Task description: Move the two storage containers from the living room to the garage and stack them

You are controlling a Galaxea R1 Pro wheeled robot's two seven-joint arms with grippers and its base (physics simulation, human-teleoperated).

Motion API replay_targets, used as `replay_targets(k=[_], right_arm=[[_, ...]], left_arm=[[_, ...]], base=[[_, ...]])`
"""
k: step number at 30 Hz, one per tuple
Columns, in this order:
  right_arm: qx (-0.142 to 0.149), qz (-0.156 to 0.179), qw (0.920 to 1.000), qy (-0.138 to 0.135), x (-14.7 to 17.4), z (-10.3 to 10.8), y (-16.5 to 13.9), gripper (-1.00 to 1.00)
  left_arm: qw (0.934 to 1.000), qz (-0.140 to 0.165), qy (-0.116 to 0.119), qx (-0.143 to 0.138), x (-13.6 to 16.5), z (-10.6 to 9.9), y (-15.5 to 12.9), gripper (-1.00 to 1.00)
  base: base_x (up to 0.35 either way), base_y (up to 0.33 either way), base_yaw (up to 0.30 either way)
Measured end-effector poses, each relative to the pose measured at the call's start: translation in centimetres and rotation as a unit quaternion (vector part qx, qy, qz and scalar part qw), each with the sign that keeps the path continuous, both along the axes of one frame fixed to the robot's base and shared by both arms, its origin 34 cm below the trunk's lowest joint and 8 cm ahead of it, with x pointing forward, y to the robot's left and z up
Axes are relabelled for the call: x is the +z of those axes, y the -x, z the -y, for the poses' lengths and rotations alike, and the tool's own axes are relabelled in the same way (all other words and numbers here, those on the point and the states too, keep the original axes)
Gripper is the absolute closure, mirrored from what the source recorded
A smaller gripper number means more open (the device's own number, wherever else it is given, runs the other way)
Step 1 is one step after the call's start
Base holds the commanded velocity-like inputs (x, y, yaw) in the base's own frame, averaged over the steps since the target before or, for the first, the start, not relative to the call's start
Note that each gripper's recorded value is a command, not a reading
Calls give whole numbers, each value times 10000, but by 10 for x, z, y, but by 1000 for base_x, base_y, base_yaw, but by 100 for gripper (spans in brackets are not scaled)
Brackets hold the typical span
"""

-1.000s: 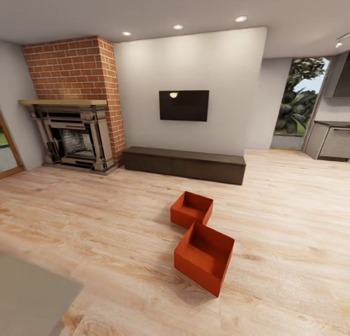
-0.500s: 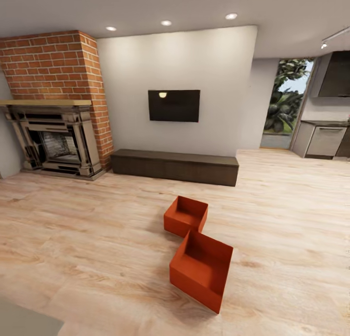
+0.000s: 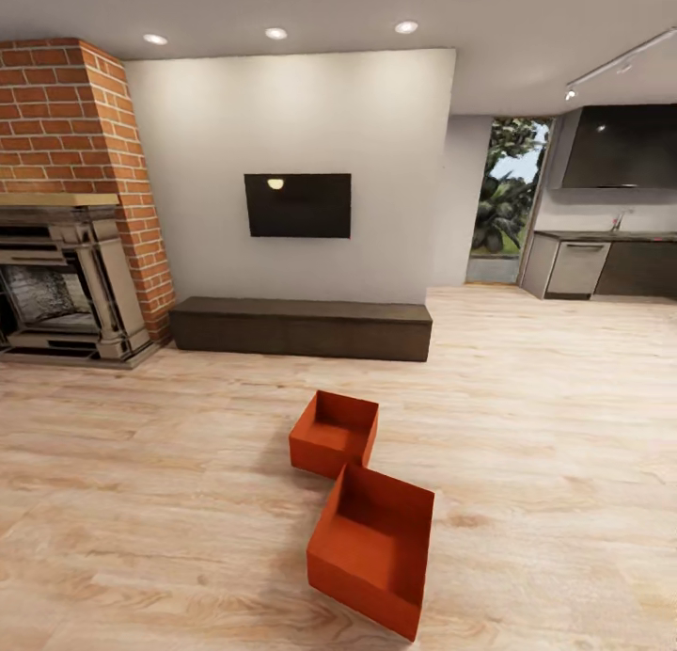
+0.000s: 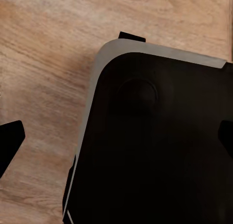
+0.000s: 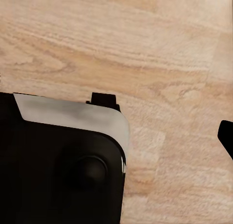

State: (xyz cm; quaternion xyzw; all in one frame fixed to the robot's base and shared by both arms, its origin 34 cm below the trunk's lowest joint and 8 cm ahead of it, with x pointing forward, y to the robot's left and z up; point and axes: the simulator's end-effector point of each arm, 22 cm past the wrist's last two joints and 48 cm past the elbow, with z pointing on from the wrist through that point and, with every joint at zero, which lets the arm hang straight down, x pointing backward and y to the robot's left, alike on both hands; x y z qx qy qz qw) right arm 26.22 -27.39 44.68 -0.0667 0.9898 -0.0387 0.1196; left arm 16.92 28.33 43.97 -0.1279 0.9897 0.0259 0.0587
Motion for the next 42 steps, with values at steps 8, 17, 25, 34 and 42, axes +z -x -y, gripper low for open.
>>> replay_targets(k=[8,17,25,34,42], right_arm=[[6,0,10000,0,0,0,0,-100],[1,0,10000,0,0,0,0,-100],[-1,0,10000,0,0,0,0,-100],[-1,0,10000,0,0,0,0,-100],[-14,-2,10000,-2,0,0,0,-100]], left_arm=[[10000,-4,1,1,0,0,0,-100],[10000,-2,0,1,0,0,0,-100],[10000,0,1,1,0,0,0,-100],[10000,0,0,1,0,0,0,-100],[10000,2,1,-6,0,0,0,-100]], base=[[319,116,-244],[319,119,-244],[320,129,-244],[319,137,-244],[253,105,-242]])
